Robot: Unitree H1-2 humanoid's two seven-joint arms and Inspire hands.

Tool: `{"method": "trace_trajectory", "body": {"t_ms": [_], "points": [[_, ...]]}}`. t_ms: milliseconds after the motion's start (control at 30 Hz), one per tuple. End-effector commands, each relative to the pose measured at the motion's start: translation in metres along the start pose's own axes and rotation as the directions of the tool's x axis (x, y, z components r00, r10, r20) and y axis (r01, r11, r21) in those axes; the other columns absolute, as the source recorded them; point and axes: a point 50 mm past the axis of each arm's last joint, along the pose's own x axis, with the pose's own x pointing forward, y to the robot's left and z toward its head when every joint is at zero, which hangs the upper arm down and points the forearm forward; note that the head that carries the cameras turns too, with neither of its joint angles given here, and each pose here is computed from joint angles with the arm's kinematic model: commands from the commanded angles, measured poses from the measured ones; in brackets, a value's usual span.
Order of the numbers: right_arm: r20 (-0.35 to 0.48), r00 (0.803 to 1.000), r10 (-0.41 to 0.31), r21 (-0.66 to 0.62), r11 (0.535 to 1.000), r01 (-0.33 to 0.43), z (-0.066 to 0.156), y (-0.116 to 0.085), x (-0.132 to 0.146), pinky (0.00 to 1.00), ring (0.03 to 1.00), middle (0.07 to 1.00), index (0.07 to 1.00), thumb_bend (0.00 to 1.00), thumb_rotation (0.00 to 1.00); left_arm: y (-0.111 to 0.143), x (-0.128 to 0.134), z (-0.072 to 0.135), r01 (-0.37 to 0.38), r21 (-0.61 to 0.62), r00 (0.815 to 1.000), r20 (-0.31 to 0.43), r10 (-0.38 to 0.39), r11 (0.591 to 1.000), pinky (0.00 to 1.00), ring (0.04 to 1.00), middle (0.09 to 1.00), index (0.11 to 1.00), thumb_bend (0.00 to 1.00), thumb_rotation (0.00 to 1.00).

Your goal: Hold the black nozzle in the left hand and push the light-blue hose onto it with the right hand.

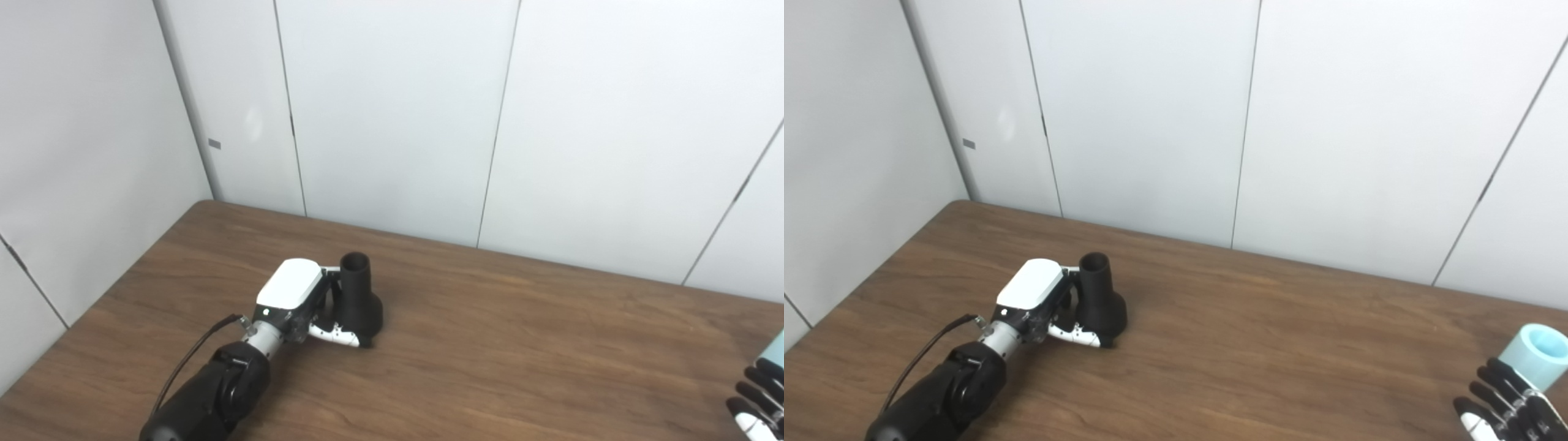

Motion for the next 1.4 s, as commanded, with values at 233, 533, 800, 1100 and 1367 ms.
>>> {"method": "trace_trajectory", "body": {"t_ms": [233,533,800,1100,1367], "points": [[0.128,0.990,-0.062,-0.018,0.998,0.065,0.026,-0.009,-0.004,0.71,0.776,0.793,0.785,0.21,0.00,-0.005,0.004,0.038,0.052,-0.060,0.986,0.159,-0.042,0.997,0.18,0.321,0.439,0.534,0.49,0.00],[0.149,0.978,-0.147,0.054,0.989,0.141,0.012,-0.005,0.002,0.62,0.705,0.732,0.726,0.28,0.00,-0.002,-0.005,0.024,0.059,-0.054,0.968,0.246,-0.044,0.997,0.17,0.241,0.414,0.516,0.52,0.00],[0.258,0.922,-0.290,-0.020,0.952,0.306,0.027,0.005,0.006,0.55,0.649,0.677,0.657,0.38,0.14,-0.005,-0.001,0.030,0.063,-0.065,0.940,0.338,-0.037,0.996,0.12,0.181,0.384,0.499,0.51,0.00],[0.423,0.817,-0.393,-0.137,0.863,0.486,0.029,0.004,0.011,0.57,0.684,0.707,0.684,0.70,0.23,-0.006,0.004,0.048,0.098,-0.075,0.916,0.396,-0.061,0.992,0.11,0.169,0.473,0.481,0.52,0.00],[0.408,0.813,-0.415,-0.199,0.829,0.523,0.021,0.003,0.030,0.71,0.823,0.845,0.849,0.85,0.28,-0.007,0.002,0.050,0.150,-0.088,0.913,0.393,-0.104,0.985,0.13,0.207,0.397,0.502,0.51,0.00]]}}
